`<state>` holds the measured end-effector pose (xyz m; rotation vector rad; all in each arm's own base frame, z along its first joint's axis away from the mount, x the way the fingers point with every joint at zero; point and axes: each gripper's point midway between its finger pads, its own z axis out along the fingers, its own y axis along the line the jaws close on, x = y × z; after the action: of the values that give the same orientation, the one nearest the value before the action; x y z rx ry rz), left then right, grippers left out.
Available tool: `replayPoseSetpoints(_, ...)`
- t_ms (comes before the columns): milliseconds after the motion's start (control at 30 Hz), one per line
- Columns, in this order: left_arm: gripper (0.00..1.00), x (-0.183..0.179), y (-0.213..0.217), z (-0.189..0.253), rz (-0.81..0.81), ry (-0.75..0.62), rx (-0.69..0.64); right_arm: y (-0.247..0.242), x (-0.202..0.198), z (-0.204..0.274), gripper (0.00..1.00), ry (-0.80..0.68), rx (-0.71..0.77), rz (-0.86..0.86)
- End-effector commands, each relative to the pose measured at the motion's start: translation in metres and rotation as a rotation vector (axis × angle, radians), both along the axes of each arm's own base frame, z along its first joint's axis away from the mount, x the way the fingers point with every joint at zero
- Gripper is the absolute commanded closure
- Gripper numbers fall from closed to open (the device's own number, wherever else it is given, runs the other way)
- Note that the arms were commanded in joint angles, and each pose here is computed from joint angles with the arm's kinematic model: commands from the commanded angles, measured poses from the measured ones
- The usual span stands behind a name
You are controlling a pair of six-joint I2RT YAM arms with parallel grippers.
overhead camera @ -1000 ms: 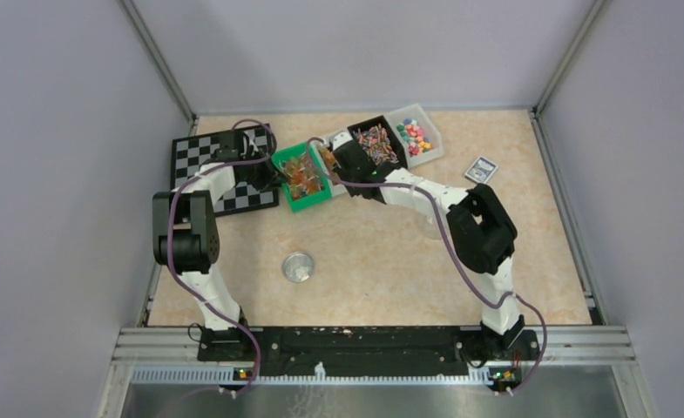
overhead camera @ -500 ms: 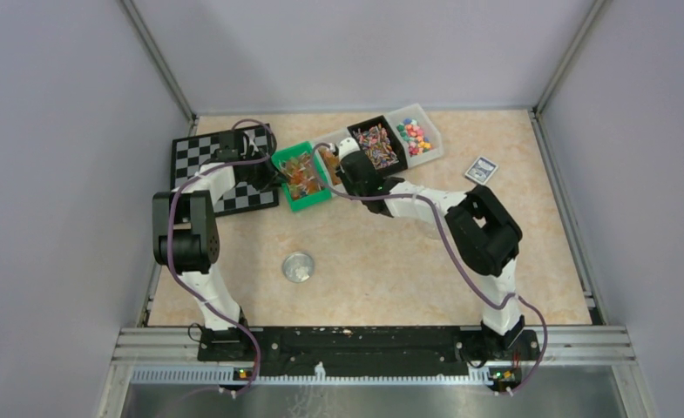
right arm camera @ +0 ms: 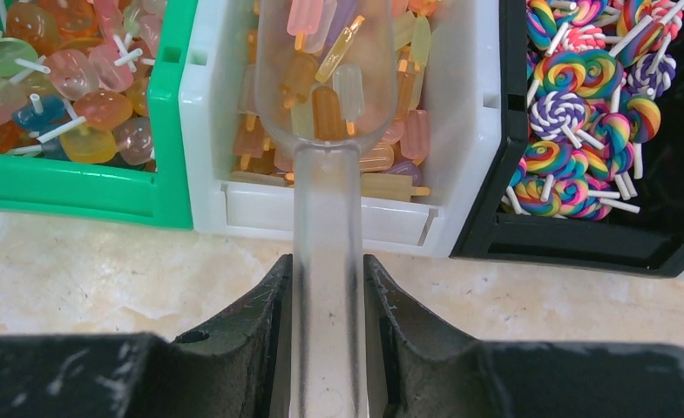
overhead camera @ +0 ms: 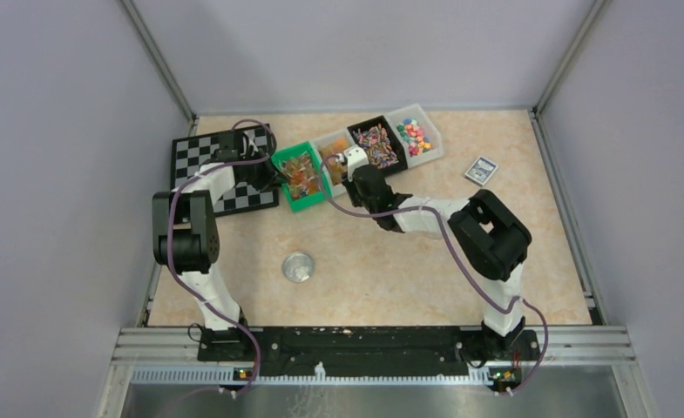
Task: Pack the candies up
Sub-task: Scoop the fake candies from the storage box.
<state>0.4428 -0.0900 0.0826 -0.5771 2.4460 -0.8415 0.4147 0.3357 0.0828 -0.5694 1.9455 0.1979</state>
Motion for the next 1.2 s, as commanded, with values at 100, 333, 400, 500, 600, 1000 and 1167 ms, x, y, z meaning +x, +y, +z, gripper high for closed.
replayPoseSetpoints(100,0.75,-0.003,-0.003,-0.013,-0.011,0.042,-0.014,0.005,0.006,0.057,1.00,-0.139,0.158,-0.014)
replayPoseSetpoints(333,0.72,-0.003,-0.003,-0.012,-0.012,0.044,-0.016,0.001,0.003,0.084,1.00,-0.175,0.231,-0.013)
replayPoseSetpoints(400,0.70,-0.003,-0.004,-0.011,-0.013,0.045,-0.019,0.000,0.001,0.094,1.00,-0.183,0.239,-0.010)
replayPoseSetpoints(500,0.64,-0.003,-0.004,-0.008,-0.016,0.039,-0.024,-0.002,-0.002,0.107,1.00,-0.195,0.249,-0.006)
replayPoseSetpoints(600,0.57,-0.003,-0.004,-0.005,-0.017,0.032,-0.027,-0.007,-0.006,0.118,1.00,-0.202,0.251,-0.009)
replayPoseSetpoints(1000,0.40,-0.007,-0.005,0.000,-0.035,0.027,-0.028,-0.048,-0.050,0.152,1.00,-0.094,0.216,-0.040)
replayPoseSetpoints(1167,0.39,-0.007,-0.004,0.005,-0.037,0.021,-0.024,-0.087,-0.086,0.160,1.00,-0.013,0.189,-0.096)
